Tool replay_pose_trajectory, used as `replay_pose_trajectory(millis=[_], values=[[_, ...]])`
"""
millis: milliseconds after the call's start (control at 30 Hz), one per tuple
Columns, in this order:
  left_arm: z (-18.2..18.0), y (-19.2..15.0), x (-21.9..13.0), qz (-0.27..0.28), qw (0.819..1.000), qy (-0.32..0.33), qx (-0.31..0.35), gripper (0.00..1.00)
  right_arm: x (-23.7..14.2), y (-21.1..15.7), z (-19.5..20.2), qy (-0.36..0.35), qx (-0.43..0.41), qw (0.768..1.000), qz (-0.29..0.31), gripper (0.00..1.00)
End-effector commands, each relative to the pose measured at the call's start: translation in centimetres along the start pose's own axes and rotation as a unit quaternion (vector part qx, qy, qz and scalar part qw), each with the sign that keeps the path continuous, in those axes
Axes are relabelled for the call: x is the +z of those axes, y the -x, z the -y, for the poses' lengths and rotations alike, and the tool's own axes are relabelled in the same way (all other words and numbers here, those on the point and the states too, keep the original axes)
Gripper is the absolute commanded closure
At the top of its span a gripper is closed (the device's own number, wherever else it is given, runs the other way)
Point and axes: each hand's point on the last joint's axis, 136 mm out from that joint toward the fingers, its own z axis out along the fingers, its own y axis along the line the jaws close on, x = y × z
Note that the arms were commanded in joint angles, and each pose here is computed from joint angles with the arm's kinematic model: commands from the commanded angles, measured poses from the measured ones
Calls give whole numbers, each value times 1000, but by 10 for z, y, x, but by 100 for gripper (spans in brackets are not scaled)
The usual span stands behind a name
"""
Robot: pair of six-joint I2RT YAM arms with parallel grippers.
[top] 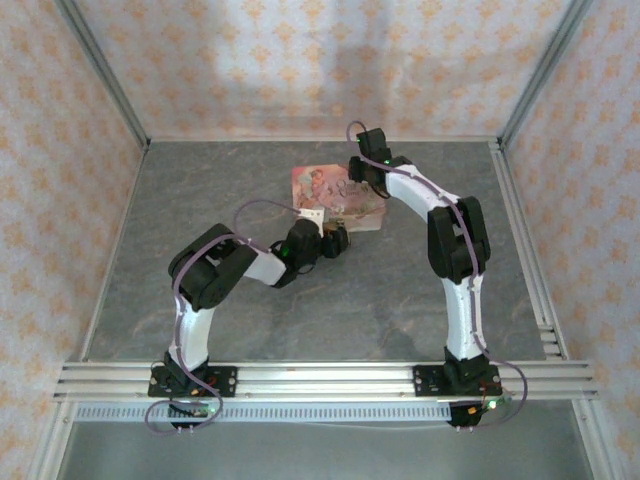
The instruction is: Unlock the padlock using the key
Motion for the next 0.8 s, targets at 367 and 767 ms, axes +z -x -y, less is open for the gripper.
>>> replay_pose_trajectory(millis=[367,767], values=[[48,7,29,-27,992,-116,36,50,40,-80,15,-13,-9,994,-113,70],[19,29,33,22,996,-72,-38,54,35,-85,15,-3,-4,994,-111,70]])
